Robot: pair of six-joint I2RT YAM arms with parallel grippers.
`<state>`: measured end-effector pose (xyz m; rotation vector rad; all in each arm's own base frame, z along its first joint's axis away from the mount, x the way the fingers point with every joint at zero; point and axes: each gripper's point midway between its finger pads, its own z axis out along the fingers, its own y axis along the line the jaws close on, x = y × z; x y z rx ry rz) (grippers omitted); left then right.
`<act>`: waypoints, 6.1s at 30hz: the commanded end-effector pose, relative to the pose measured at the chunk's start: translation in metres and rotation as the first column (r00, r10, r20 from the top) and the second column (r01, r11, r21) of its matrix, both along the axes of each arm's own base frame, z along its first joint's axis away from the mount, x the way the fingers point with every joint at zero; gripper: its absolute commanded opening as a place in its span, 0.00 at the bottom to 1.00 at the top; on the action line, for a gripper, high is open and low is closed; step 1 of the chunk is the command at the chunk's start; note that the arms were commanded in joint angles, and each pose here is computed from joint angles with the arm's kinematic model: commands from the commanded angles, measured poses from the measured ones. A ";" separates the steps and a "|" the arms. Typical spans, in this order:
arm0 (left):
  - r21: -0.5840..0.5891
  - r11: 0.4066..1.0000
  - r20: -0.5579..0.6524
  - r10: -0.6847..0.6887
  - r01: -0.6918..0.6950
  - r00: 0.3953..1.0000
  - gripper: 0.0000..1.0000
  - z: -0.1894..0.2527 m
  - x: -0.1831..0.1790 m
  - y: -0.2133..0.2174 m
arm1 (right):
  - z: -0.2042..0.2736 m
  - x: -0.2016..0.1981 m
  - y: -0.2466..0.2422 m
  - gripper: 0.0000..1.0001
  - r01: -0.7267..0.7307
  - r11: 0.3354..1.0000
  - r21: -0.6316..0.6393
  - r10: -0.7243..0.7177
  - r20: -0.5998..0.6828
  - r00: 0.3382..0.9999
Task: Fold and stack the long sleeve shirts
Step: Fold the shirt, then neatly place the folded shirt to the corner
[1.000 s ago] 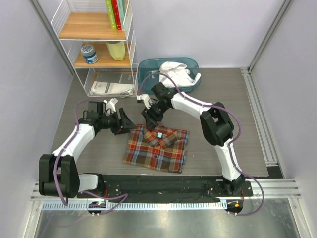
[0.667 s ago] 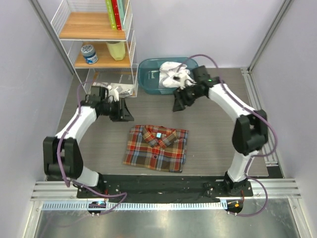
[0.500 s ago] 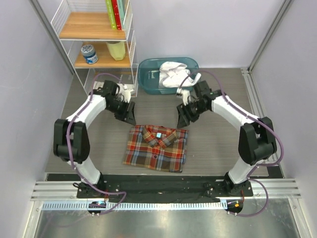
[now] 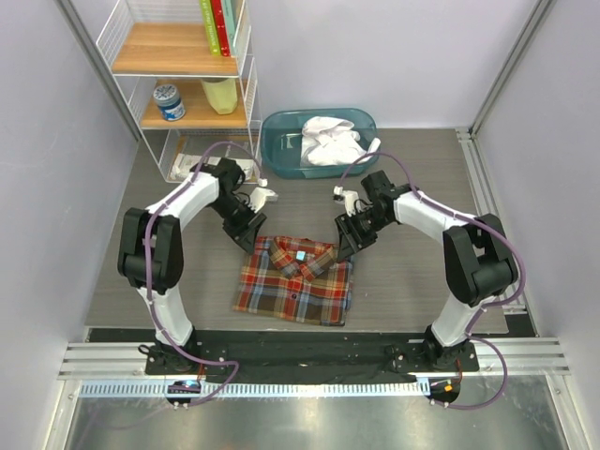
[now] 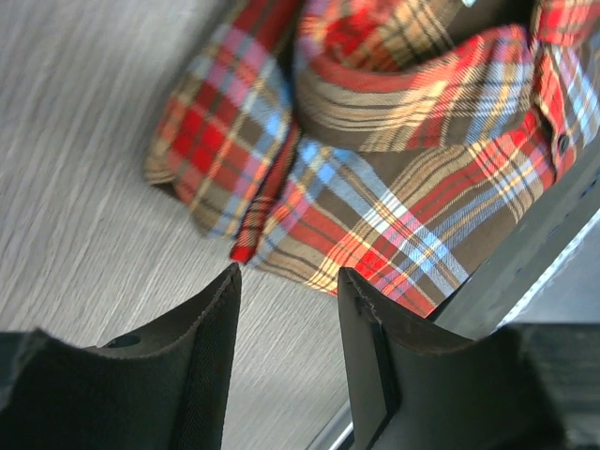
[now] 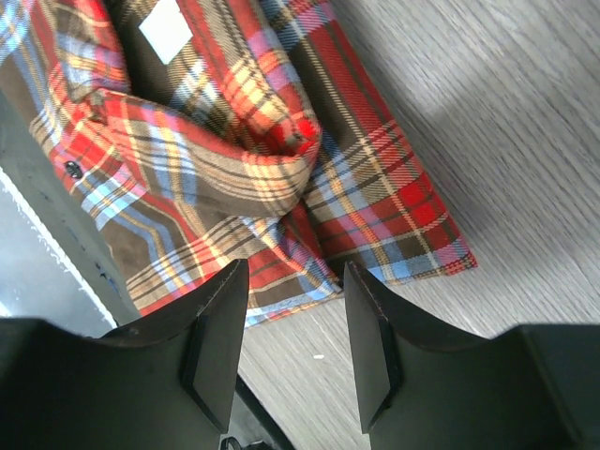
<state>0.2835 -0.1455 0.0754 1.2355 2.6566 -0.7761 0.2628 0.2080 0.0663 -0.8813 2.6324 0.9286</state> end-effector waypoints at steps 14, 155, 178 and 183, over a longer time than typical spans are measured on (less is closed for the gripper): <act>0.048 0.986 0.042 -0.164 0.162 0.986 0.48 -0.024 0.003 -0.011 | -0.030 -0.019 -0.002 0.50 0.001 1.000 -0.014 -0.003 -0.083 0.997; -0.076 0.958 0.528 0.273 -0.276 0.804 1.00 0.127 0.038 -0.002 | 0.040 0.317 -0.257 0.91 0.627 0.768 -0.130 -0.501 0.487 0.715; -0.123 0.963 0.587 0.267 -0.242 0.764 1.00 0.149 0.031 -0.001 | -0.047 0.199 -0.261 0.96 0.694 0.648 -0.312 -0.611 0.331 0.719; -0.117 0.963 0.584 0.264 -0.242 0.768 1.00 0.146 0.032 -0.001 | -0.059 0.220 -0.254 0.96 0.738 0.613 -0.283 -0.651 0.349 0.674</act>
